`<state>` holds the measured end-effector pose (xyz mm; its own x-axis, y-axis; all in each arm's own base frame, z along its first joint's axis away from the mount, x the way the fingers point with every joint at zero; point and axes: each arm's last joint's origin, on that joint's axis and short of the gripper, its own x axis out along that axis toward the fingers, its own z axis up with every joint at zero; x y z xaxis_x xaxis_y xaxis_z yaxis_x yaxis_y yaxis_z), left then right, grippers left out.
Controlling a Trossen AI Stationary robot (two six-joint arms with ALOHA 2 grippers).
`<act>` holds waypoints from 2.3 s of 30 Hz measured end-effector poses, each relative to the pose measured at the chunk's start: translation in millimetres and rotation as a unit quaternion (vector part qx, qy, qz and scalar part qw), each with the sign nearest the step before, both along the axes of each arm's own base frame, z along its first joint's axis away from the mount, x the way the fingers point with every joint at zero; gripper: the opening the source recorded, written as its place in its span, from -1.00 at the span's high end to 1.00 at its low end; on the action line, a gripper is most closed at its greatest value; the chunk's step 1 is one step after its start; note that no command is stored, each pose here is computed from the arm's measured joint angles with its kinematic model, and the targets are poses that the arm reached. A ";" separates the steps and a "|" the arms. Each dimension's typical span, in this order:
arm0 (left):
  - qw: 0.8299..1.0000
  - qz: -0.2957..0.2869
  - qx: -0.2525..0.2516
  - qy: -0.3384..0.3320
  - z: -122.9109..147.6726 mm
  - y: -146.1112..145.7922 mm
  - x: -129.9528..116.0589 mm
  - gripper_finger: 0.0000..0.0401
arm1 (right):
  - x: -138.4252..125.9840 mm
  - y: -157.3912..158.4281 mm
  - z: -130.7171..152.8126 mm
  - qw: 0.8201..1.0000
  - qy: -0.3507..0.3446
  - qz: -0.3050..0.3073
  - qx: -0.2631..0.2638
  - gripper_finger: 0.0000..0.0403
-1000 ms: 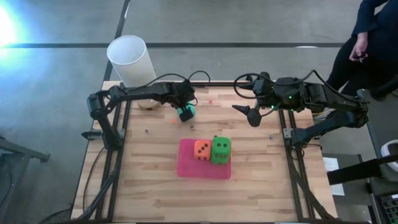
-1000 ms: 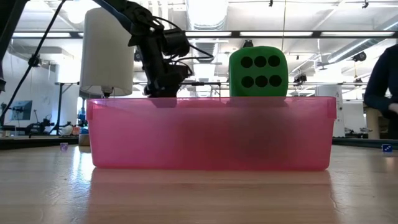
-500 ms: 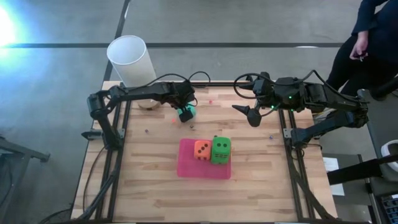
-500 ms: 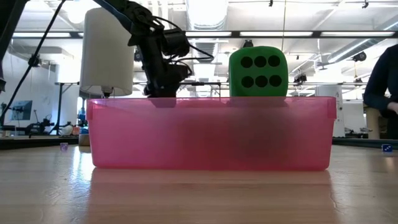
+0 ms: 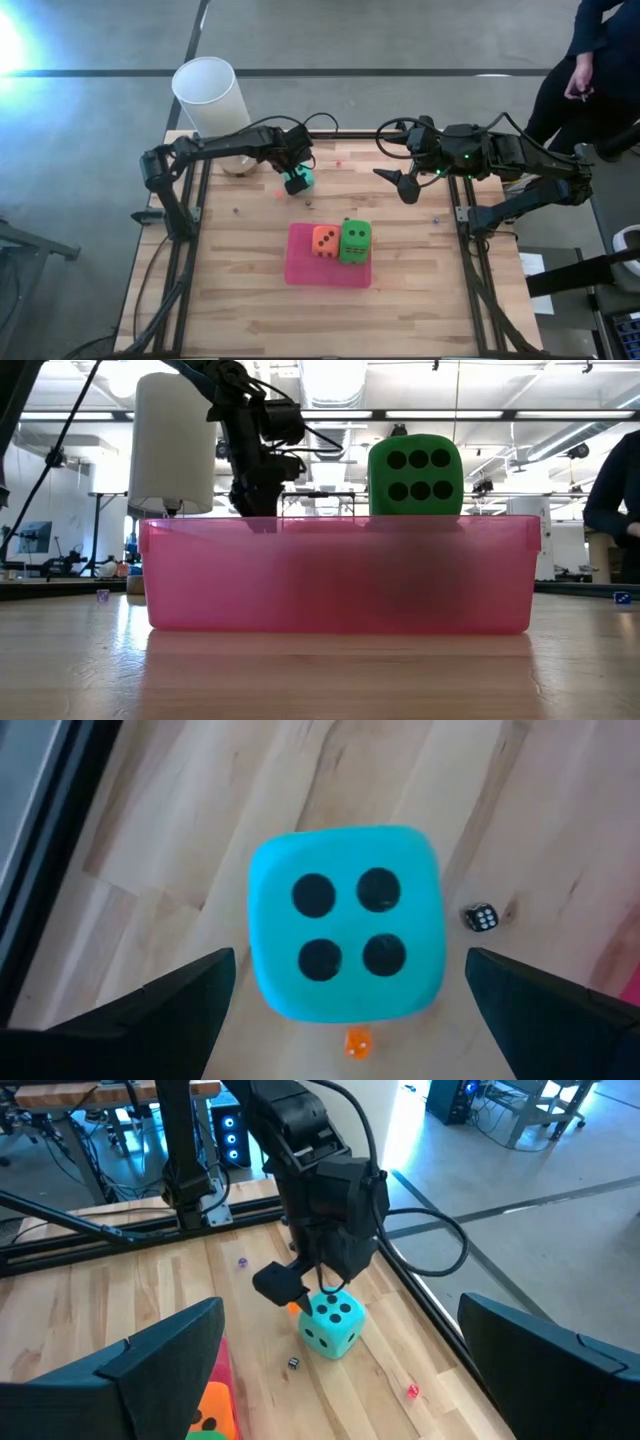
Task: Pick & Place Dice
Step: Put the large blue dice into the pink bin
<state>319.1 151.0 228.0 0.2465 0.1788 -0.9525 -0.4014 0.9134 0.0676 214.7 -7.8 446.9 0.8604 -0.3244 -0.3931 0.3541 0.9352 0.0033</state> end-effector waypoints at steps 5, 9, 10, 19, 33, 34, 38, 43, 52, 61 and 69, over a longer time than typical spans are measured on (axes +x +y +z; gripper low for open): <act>0.999 0.002 -0.013 0.030 -7.1 4.1 8.3 -0.99 | 0.0 0.0 0.1 1.000 0.000 0.000 0.000 -0.99; 0.999 -0.011 -0.010 0.047 -5.3 7.4 22.0 -0.99 | 0.0 0.0 0.0 1.000 0.000 0.000 0.000 -0.99; 0.999 -0.011 -0.011 0.049 -3.7 8.3 24.0 -0.99 | 0.0 0.0 0.0 1.000 0.000 0.000 0.000 -0.99; 0.998 -0.010 -0.023 0.055 4.2 7.3 25.4 -0.99 | 0.0 0.0 0.0 1.000 0.000 0.000 0.000 -0.99; 0.999 -0.010 -0.018 0.042 -5.7 6.6 29.4 -0.99 | 0.0 0.0 0.0 1.000 0.000 0.000 0.000 -0.99; 0.999 -0.010 -0.019 0.044 -5.8 6.3 29.1 -0.99 | 0.0 0.0 0.0 1.000 0.000 0.000 0.000 -0.99; 0.999 -0.010 -0.020 0.048 -6.5 6.1 28.1 -0.99 | 0.0 0.0 0.0 1.000 0.000 0.000 0.000 -0.99; 0.998 -0.009 -0.021 0.052 -6.8 5.9 27.4 -0.99 | 0.0 0.0 0.0 1.000 0.000 0.000 0.000 -0.99; 0.998 -0.008 -0.019 0.067 -18.8 8.6 31.2 -0.99 | 0.0 0.0 0.0 1.000 0.000 0.000 0.000 -0.99; 0.998 -0.008 -0.025 0.065 -20.5 8.9 32.2 -0.99 | 0.0 0.0 0.0 1.000 0.000 0.000 0.000 -0.99; 0.998 -0.009 -0.023 0.059 -11.0 9.4 34.4 -0.99 | 0.0 0.0 0.0 1.000 0.000 0.000 0.000 -0.99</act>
<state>353.4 160.5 217.0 0.1350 0.1313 -0.9821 -0.3772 0.9233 0.0716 214.7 -7.8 446.8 0.8601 -0.3247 -0.3934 0.3547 0.9350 0.0037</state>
